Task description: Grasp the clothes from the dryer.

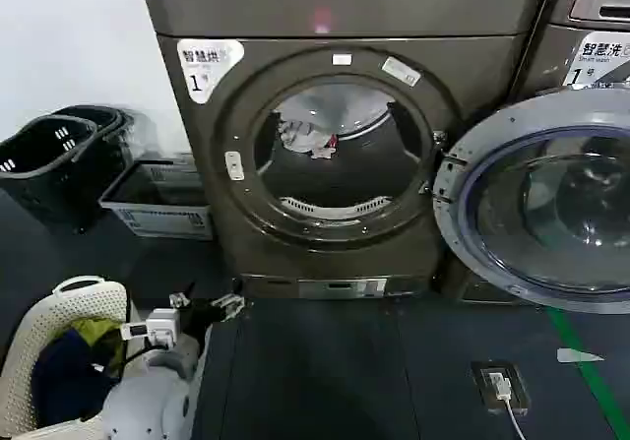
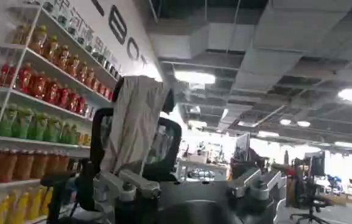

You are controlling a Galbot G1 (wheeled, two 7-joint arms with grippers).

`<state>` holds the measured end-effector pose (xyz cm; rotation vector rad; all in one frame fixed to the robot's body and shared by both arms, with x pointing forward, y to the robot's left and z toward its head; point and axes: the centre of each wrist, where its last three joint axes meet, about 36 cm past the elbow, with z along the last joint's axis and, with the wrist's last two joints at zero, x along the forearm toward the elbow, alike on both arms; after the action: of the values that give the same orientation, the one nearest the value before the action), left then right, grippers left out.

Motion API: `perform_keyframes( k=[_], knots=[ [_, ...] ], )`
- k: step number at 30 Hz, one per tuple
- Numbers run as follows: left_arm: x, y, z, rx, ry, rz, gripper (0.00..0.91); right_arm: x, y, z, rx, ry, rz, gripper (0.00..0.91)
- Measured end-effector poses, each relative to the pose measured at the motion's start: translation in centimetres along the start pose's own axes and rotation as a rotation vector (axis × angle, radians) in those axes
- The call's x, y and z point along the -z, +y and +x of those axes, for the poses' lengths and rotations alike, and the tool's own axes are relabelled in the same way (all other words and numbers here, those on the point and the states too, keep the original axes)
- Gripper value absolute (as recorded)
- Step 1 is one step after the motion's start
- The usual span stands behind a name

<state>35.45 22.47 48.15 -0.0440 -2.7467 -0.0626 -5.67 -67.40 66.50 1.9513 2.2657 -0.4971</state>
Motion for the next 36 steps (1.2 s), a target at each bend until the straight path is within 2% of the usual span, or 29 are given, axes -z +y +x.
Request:
perform_keyframes(
  k=[11, 25, 36],
  knots=[
    [-0.3, -0.1, 0.2, -0.005, 0.01, -0.004, 0.907, -1.3, 0.2, -0.4, -0.005, -0.031, -0.008, 0.907],
    [-0.1, -0.2, 0.8, -0.011, 0.0, -0.01, 0.907, -2.2, 0.0, -0.5, -0.031, -0.03, -0.022, 0.907],
    [0.2, -0.8, 0.8, -0.022, -0.008, -0.012, 0.907, -2.1, -0.2, -0.7, -0.042, -0.036, -0.037, 0.907]
  ],
)
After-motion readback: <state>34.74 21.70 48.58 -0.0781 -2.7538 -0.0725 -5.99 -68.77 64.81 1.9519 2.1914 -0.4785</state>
